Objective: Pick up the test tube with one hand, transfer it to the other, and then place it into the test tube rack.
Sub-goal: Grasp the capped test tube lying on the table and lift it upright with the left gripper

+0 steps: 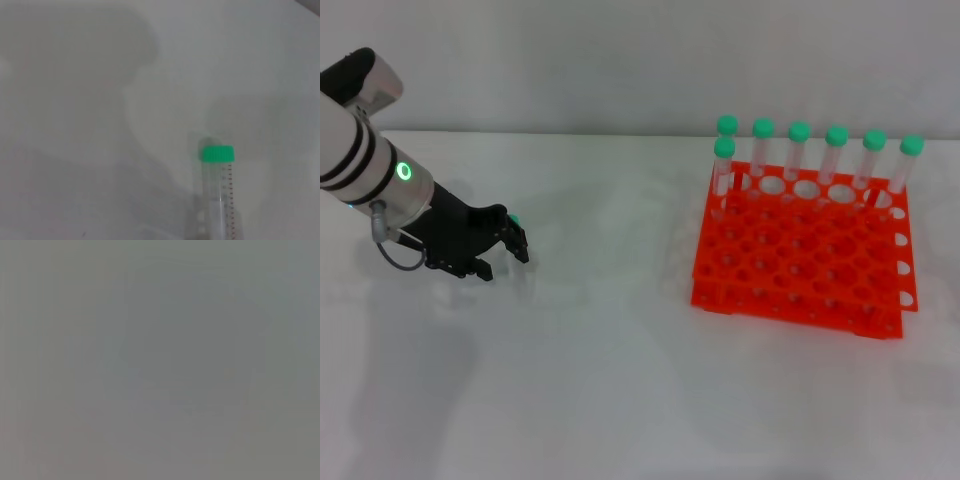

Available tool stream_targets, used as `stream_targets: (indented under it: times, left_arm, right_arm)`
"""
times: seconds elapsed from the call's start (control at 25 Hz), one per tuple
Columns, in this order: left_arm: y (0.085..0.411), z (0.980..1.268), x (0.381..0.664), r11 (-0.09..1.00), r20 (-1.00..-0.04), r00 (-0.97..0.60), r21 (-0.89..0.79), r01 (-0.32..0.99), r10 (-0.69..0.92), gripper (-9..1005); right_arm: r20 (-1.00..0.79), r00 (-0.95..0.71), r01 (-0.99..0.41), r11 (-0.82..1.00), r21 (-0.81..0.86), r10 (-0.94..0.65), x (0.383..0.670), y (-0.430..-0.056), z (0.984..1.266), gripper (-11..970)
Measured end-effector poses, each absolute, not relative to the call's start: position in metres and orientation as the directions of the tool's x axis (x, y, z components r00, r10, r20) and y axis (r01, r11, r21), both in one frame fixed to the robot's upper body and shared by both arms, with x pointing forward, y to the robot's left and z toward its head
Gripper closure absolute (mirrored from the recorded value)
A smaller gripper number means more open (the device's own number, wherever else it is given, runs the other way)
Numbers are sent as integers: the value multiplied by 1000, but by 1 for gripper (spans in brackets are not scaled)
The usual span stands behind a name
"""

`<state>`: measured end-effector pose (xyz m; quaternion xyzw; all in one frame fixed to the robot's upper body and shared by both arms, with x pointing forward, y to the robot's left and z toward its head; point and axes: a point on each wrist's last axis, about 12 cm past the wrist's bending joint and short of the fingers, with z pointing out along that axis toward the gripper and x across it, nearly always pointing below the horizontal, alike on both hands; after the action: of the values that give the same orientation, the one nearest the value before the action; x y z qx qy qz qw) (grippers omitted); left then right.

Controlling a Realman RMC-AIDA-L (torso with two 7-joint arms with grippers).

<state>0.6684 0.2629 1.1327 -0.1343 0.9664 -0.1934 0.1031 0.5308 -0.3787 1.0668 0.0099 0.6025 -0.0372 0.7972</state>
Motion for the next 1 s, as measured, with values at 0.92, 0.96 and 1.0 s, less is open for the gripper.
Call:
stream_targets:
  times: [0.92, 0.96, 1.0]
  left_arm:
    - [250, 1117, 667, 903, -190, -938, -379, -201, -288, 480]
    - [250, 1117, 667, 903, -189, -939, -380, -200, -287, 486]
    - [250, 1117, 667, 903, -189, -939, -380, -200, -287, 493]
  right_arm:
    - [-959, 282, 66, 998, -22, -40, 531, -377, 1068, 88]
    - [-958, 282, 66, 998, -22, -40, 531, -377, 1068, 88]
    - [-958, 283, 66, 998, -22, -40, 531, -377, 1068, 88]
